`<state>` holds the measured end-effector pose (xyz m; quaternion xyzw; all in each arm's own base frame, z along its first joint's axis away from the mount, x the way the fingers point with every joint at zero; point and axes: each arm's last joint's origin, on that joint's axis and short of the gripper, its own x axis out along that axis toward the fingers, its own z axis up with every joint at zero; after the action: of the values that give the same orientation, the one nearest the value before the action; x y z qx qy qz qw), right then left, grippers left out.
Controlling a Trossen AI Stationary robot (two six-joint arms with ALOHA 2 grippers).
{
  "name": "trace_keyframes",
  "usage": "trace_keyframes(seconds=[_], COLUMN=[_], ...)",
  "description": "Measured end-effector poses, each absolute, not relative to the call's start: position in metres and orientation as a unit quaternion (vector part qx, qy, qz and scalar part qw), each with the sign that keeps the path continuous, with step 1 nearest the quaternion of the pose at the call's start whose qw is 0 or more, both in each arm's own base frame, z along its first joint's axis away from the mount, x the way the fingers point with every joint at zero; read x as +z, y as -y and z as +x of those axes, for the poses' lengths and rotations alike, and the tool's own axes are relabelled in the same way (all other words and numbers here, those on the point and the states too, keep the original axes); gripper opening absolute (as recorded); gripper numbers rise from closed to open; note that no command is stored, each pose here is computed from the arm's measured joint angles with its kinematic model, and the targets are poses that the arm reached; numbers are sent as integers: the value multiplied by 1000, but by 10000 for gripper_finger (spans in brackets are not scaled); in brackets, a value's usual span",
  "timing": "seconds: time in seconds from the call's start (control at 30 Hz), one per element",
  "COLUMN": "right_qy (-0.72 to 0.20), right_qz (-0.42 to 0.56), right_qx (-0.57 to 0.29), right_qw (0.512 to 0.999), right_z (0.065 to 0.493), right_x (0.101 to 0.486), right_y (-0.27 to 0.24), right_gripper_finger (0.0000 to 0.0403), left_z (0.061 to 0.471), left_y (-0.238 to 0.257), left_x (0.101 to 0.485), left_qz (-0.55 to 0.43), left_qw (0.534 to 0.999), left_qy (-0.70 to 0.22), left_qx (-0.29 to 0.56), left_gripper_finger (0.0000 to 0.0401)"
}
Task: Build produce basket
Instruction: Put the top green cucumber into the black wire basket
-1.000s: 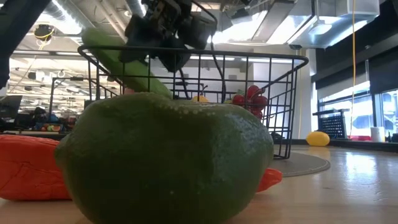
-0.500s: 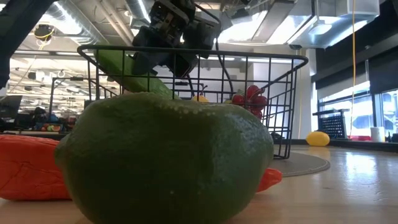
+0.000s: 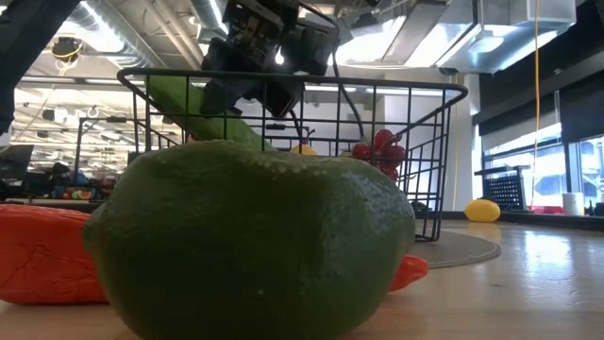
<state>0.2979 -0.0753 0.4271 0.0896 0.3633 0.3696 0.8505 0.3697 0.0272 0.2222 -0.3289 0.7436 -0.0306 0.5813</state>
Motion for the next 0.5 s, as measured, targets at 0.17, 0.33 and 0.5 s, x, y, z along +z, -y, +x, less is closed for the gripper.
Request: trace_keyframes(seconds=[0.17,0.33,0.5], right_qy=[-359,-358,-358], right_qz=[80,77,77], right_qx=[374,375,375], right_qw=[852,852,852], right_z=[298,298,298], right_x=[427,427,427], right_y=[75,75,75], right_gripper_finger=[84,84,84], left_z=[370,369,370], left_y=[-27,-27,-26], left_x=[222,222,221], left_qz=[-319,-321,-317], left_qw=[585,580,584], left_qy=[-745,-748,-747], left_qx=[-22,-18,-17], left_gripper_finger=[160,156,146])
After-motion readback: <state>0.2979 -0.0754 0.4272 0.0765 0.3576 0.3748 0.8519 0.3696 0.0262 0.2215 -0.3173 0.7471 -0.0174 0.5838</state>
